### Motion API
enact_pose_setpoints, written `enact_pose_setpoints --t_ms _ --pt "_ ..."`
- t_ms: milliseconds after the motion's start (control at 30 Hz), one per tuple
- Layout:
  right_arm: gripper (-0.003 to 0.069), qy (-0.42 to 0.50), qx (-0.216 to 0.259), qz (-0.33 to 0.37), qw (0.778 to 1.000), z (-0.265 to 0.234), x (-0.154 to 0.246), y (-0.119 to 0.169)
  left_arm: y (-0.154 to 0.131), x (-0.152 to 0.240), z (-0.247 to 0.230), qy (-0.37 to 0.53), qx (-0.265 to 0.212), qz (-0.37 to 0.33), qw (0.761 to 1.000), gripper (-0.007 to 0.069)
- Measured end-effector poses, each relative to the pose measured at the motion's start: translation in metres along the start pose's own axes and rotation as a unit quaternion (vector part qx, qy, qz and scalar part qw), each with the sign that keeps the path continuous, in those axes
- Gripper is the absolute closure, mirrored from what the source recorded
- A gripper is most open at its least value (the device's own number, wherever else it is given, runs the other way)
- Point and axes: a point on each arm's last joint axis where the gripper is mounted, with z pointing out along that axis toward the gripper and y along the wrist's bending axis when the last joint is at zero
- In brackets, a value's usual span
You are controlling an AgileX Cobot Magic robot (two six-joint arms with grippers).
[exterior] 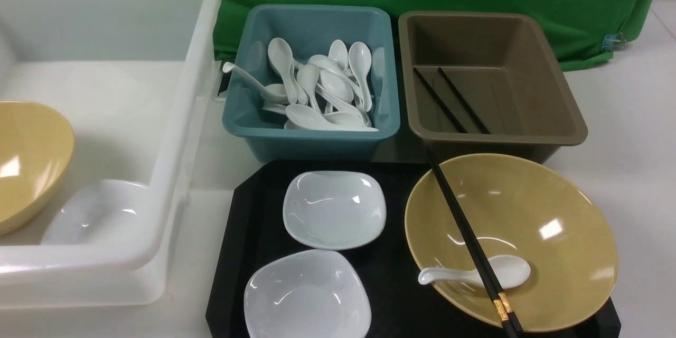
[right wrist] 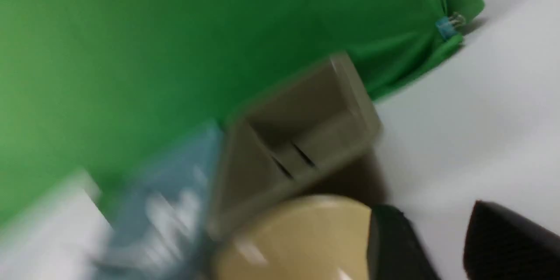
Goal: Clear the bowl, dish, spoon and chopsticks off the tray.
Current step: Use the right arm to grab the chopsticks
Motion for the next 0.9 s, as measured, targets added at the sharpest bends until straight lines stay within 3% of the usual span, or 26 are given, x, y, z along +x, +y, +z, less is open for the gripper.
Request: enact_pose_setpoints --t_ms 100,167,267,300,367,400,467,533,600,633,767,867,900 --pt "0.0417 -0.038 -0.018 0.039 0.998 0.0 -0.007 0.003 -0.037 -0.019 0.025 0.041 0.022 0.043 0.998 0.0604" --pt "0.0417 -0.059 -0.027 0.039 0.997 -0.001 -0.011 0.004 -0.062 -0.03 0.052 0.11 -0.001 0.096 0.989 0.0604" --pt "0.0421 -0.079 -0.036 0.039 0.995 -0.001 -0.014 0.006 -0.074 -0.034 0.08 0.186 -0.048 0.151 0.97 0.0604" --pt "0.0422 -0.093 -0.043 0.039 0.994 -0.002 -0.017 0.007 -0.077 -0.03 0.104 0.266 -0.089 0.202 0.938 0.0604" --pt "0.0422 -0.103 -0.047 0.04 0.993 -0.002 -0.019 0.008 -0.076 -0.024 0.119 0.324 -0.11 0.23 0.911 0.0604" --pt "0.0422 -0.111 -0.051 0.04 0.992 -0.003 -0.02 0.008 -0.068 -0.007 0.136 0.418 -0.13 0.254 0.862 0.0604" --pt "0.0421 -0.125 -0.058 0.041 0.99 -0.003 -0.023 0.009 -0.055 0.019 0.154 0.524 -0.136 0.254 0.801 0.0604" --pt "0.0424 -0.138 -0.065 0.032 0.988 -0.004 -0.025 0.011 -0.043 0.04 0.161 0.584 -0.13 0.245 0.763 0.0604" --pt "0.0438 -0.134 -0.067 0.015 0.989 -0.004 -0.026 0.014 -0.037 0.052 0.165 0.61 -0.124 0.239 0.745 0.0604" --pt "0.0484 -0.105 -0.065 -0.023 0.992 -0.003 -0.029 0.023 -0.026 0.069 0.168 0.651 -0.11 0.224 0.717 0.0604" --pt "0.0629 0.033 -0.026 -0.159 0.986 0.006 -0.051 0.065 -0.016 0.114 0.172 0.714 -0.056 0.203 0.668 0.0604" --pt "0.0646 0.157 0.011 -0.234 0.959 0.024 -0.061 0.085 -0.024 0.142 0.167 0.738 -0.018 0.205 0.643 0.0612" --pt "0.065 0.257 0.038 -0.267 0.928 0.045 -0.06 0.094 -0.036 0.163 0.158 0.758 0.016 0.211 0.617 0.0625"
